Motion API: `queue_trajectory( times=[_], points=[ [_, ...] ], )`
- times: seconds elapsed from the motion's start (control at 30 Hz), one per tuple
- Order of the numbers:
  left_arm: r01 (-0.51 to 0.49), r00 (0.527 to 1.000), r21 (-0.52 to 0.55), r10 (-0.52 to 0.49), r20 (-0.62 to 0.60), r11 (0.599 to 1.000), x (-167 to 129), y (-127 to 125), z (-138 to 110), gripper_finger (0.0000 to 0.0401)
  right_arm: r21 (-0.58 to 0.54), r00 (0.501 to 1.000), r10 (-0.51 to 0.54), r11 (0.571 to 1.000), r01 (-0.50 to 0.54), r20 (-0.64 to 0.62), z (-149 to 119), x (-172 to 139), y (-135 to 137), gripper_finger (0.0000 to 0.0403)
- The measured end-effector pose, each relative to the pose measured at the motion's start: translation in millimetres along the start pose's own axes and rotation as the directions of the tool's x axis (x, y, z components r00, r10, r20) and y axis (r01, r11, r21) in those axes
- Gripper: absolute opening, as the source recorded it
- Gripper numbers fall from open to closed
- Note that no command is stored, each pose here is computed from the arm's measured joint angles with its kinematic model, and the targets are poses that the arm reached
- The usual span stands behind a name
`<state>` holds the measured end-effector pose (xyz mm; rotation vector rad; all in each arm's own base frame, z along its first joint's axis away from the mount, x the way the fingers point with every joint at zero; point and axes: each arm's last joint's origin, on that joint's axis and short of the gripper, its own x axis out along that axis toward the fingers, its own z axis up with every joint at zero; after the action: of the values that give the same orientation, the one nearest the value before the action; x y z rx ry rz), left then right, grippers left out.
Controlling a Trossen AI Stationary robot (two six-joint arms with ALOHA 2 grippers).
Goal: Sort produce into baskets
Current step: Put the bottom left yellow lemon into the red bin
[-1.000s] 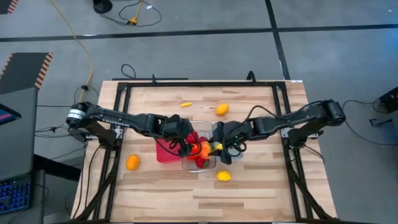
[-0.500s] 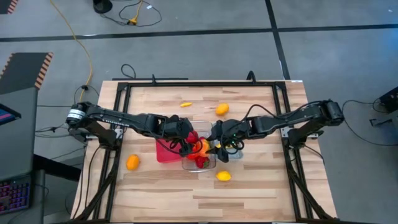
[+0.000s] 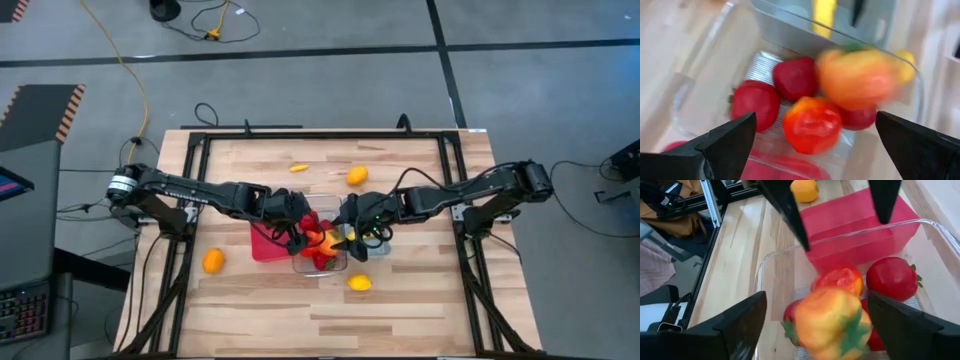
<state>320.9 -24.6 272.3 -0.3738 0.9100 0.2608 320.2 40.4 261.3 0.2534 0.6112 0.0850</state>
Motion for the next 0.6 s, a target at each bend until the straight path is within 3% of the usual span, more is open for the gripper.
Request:
queue_trajectory(
  times=[0.23,0.4,0.6],
  points=[
    [0.129,0.976,-0.001,-0.127,-0.179,0.992,-0.9,8.2,-5.7,0.0394,-0.002,1.000,-0.001,1.000,0.001,-0.002,-0.3,0.0,-0.1,0.0392],
    [-0.028,0.946,0.002,0.027,-0.322,1.000,-15.3,12.9,-15.5,0.0394,-0.004,1.000,-0.005,1.000,0.005,-0.001,0.1,0.0,-1.6,0.0392],
    [-0.205,0.878,0.062,0.211,-0.431,0.977,-42.1,9.0,-24.7,0.0394,-0.045,1.000,-0.012,0.999,0.012,-0.003,0.9,-2.6,-3.8,0.0391]
  ],
)
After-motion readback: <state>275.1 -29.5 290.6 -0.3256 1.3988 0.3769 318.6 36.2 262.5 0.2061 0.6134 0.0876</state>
